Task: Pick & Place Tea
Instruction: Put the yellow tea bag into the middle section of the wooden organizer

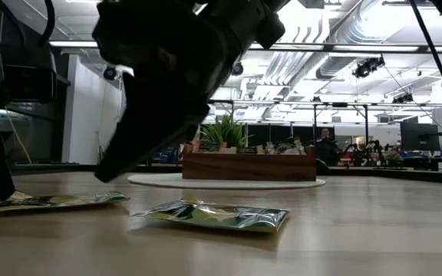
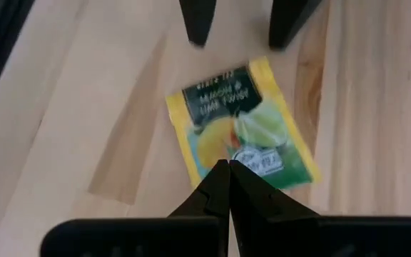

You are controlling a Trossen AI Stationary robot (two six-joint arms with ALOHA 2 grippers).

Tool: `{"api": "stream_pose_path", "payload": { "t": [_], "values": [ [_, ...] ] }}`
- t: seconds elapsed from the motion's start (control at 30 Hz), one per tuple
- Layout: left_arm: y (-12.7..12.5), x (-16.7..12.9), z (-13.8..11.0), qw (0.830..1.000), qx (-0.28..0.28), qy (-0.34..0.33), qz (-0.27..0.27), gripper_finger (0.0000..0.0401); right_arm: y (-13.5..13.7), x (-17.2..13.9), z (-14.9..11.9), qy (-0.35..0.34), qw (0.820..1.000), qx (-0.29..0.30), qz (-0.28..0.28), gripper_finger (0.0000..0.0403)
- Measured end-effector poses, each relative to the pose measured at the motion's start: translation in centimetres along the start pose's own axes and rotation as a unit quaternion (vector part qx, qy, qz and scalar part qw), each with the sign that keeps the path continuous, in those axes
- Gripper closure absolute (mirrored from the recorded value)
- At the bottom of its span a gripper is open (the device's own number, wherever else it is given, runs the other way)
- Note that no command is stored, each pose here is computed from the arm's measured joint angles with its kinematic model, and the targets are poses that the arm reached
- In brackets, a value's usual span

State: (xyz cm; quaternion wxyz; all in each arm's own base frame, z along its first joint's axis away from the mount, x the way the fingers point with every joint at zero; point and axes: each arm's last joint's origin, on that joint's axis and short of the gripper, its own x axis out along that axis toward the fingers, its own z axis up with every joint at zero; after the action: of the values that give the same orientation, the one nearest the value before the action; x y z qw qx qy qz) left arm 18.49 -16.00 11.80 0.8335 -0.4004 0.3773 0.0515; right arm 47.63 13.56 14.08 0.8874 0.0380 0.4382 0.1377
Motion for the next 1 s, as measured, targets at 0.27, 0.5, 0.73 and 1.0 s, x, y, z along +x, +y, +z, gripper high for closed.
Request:
{"api": "stream_pose_path", "payload": {
  "t": [0.27, 0.5, 0.73, 1.0],
  "values": [
    [-0.08, -0.01, -0.03, 0.999, -0.033, 0.008, -0.005, 0.0138, -0.08, 0.39, -0.37, 0.009, 1.000, 0.009, -0.003, 0.0403],
    [-0.08, 0.00, -0.04, 0.998, -0.055, 0.009, -0.005, 0.0138, -0.25, 0.38, -0.34, 0.009, 1.000, 0.010, -0.008, 0.0403],
    [0.12, 0.29, -0.14, 0.995, -0.104, 0.002, 0.003, 0.0138, -0.25, 0.39, -0.35, 0.008, 1.000, 0.011, -0.011, 0.0403],
    [0.32, 0.55, 0.53, 0.992, -0.123, 0.003, 0.006, 0.0138, -0.25, 0.39, -0.35, 0.008, 1.000, 0.013, -0.011, 0.0403]
  ]
}}
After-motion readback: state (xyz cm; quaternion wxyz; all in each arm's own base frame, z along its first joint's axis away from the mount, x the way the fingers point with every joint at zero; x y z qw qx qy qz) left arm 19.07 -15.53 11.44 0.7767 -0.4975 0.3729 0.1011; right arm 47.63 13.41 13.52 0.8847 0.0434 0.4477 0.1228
